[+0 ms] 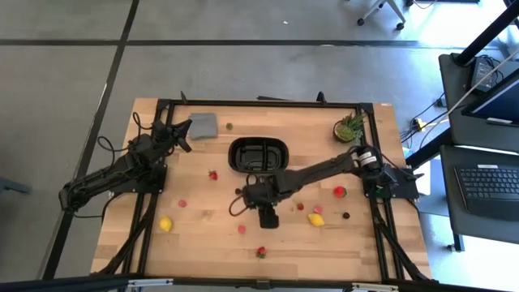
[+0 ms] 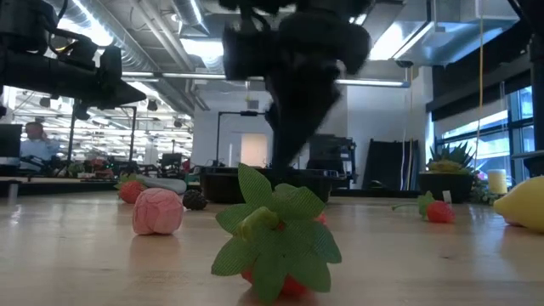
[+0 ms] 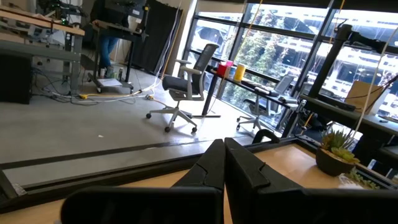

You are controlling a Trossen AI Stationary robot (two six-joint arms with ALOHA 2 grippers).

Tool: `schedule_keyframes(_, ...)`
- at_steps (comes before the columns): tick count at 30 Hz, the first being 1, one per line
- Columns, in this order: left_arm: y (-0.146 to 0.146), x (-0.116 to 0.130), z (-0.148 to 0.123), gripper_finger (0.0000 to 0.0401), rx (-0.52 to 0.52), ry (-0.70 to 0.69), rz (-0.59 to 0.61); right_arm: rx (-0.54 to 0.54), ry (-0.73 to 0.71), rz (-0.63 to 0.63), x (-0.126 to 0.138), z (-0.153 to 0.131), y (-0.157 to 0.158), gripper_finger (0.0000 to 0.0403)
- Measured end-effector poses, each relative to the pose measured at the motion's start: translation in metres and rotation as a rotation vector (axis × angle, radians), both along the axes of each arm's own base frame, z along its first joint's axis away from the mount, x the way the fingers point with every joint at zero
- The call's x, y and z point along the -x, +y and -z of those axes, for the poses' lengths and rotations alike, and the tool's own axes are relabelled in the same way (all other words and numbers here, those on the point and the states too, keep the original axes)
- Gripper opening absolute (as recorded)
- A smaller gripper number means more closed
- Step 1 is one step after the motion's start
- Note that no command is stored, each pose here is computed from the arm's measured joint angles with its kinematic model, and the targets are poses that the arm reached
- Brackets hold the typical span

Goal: Pick and placing Produce into tupperware
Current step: Put the left blackberry into the black container

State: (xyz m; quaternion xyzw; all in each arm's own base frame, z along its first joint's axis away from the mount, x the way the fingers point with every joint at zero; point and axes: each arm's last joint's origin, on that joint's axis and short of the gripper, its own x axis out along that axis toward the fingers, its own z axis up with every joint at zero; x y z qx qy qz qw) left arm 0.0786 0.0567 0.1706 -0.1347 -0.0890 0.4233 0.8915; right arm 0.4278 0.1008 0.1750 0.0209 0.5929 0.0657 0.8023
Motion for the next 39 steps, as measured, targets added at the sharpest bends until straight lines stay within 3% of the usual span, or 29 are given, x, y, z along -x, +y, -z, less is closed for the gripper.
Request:
schedule_keyframes(12,0.000,0.000,0.000,0.0000,0.000,0.000,0.000,0.027,-0.055,0.062,0.012,0.038,0.012,0.0211)
schedule_keyframes(34,0.000,0.000,0.000,0.0000,0.000,0.000,0.000,0.032,-0.020,0.078,0.022,0.049,0.014,0.0211)
schedule_keyframes(39,0.000,0.000,0.000,0.0000,0.000,0.000,0.000,0.035,-0.019,0.080,0.022,0.050,0.014,0.0195)
